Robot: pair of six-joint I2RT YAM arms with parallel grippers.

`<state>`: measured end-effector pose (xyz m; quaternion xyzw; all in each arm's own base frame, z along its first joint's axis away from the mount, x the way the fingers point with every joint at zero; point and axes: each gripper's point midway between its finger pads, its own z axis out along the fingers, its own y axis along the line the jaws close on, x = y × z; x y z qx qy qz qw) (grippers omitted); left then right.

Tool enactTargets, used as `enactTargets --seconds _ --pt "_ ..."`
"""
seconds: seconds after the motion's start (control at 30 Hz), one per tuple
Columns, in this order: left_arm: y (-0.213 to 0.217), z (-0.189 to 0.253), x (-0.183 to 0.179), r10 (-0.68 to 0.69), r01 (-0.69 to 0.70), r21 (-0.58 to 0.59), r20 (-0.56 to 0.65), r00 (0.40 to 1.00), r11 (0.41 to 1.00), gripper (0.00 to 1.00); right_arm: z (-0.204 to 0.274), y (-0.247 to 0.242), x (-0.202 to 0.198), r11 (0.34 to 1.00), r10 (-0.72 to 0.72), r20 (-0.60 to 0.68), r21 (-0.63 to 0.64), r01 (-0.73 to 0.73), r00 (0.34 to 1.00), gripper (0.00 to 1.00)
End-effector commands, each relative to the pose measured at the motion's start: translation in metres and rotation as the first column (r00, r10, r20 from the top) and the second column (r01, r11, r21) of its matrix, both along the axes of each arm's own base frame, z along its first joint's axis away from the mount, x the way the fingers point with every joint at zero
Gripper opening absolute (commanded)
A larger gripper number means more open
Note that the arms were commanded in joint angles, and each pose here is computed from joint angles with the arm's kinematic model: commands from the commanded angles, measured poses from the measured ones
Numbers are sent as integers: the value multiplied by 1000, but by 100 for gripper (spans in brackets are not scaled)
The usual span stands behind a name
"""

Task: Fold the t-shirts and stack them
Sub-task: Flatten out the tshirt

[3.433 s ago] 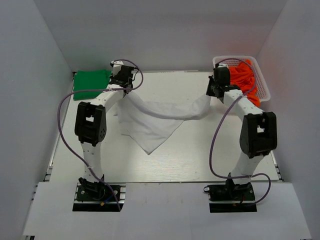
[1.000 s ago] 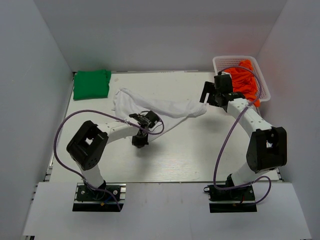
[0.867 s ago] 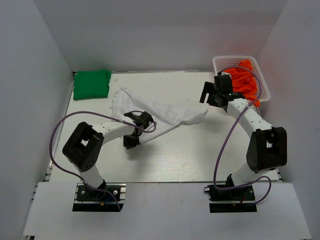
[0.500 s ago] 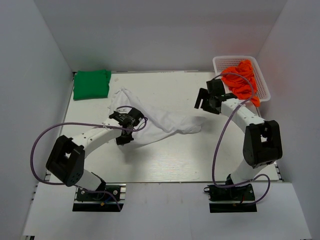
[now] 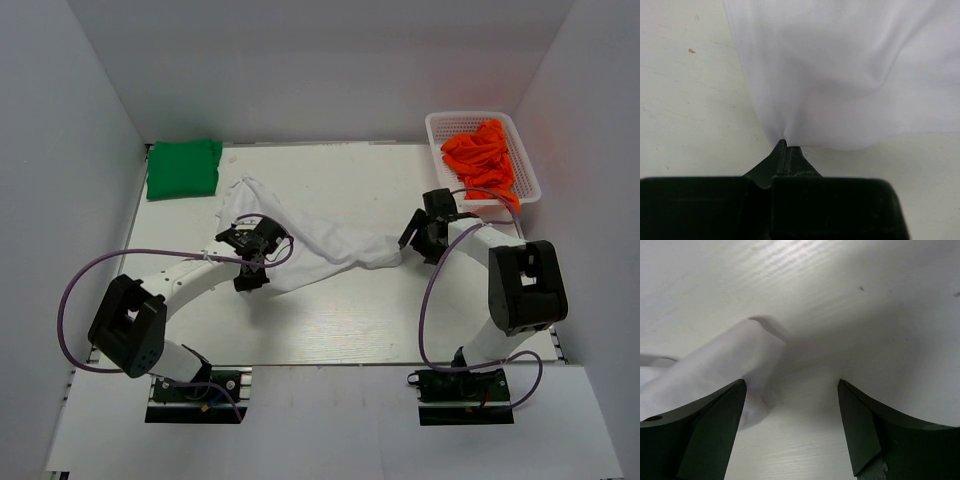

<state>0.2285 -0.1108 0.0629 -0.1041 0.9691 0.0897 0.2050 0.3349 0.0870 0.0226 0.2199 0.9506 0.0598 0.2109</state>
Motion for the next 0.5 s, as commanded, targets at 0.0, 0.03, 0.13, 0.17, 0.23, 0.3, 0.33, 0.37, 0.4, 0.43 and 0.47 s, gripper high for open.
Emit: enactTargets --seconds 0.0,0.03,0.13,0.17,0.23,0.3,0.33,0.37,0.4,0.43,0.47 --pt "-9 10 4 -24 26 -46 41 999 999 0 24 18 27 988 -39 150 151 16 988 79" --pt "-10 12 6 -23 26 -56 56 998 998 0 23 20 31 985 -38 186 171 6 982 78" --pt "-10 9 3 -26 29 -60 43 999 998 0 26 23 31 975 -41 215 222 -8 976 78" --pt "-10 9 3 -26 29 -60 43 999 998 0 30 23 33 974 -45 226 225 -7 973 76" --pt "-11 10 4 -26 29 -65 50 998 997 0 20 19 33 975 -47 197 221 2 979 76" --pt "-11 10 4 -26 29 -65 50 998 997 0 15 21 33 972 -42 181 234 -2 983 73" --pt "-11 10 4 -26 29 -65 50 998 997 0 13 20 34 971 -48 179 239 4 983 72" --pt "-10 9 3 -26 29 -60 43 999 998 0 11 20 34 970 -49 179 242 5 983 72" --pt "-10 9 3 -26 29 -60 43 999 998 0 12 19 36 971 -53 182 241 8 982 70" --pt "-10 9 3 -26 29 -60 43 999 998 0 8 17 36 972 -48 175 234 5 983 68" --pt "-10 9 3 -26 29 -60 43 999 998 0 11 14 39 971 -60 186 237 15 981 68"
